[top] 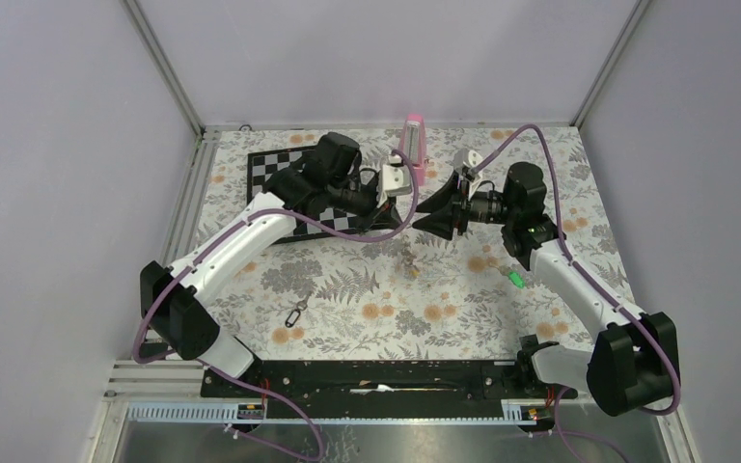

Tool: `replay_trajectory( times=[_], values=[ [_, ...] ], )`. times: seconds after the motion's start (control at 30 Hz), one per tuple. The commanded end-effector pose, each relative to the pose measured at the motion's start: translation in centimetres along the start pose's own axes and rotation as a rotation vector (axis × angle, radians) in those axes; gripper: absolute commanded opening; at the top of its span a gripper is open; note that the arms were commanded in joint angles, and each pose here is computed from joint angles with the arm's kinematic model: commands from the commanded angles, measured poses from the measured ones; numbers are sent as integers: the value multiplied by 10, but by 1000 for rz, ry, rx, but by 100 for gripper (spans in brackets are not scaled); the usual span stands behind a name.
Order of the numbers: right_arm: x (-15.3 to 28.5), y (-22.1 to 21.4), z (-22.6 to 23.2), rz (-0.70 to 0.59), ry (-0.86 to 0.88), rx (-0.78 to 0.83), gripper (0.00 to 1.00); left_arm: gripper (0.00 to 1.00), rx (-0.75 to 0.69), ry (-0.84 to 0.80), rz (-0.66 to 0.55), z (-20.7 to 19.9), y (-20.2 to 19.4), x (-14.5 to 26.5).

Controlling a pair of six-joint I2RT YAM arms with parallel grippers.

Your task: Put the keys on the keyring

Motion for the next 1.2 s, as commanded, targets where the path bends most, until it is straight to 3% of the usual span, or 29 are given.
replay_trajectory(
  times=[0.0, 0.43, 0.7, 1.17],
  values=[
    [6, 4, 9, 32, 38, 124, 52, 0, -100, 66, 59, 4, 4, 9],
    [-7, -16, 26, 33, 123, 81, 50, 0, -64, 9, 46, -6, 10, -4],
    [-11, -22, 24, 45, 114, 81, 32, 0, -48, -4, 49, -6, 8, -7],
    [-14, -37, 19, 79, 95, 77, 25, 0, -45, -13, 44, -8, 9, -7]
  ],
)
Point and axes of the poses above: each gripper's point midway between its finger pads, its own x axis back along the fingers, its own z axis along the line the jaws close on, y = z × x, the point moved 1 cm from there along x, back along the fingers, and after that the axes turned 5 degrees about x, right-handed, at the moved point
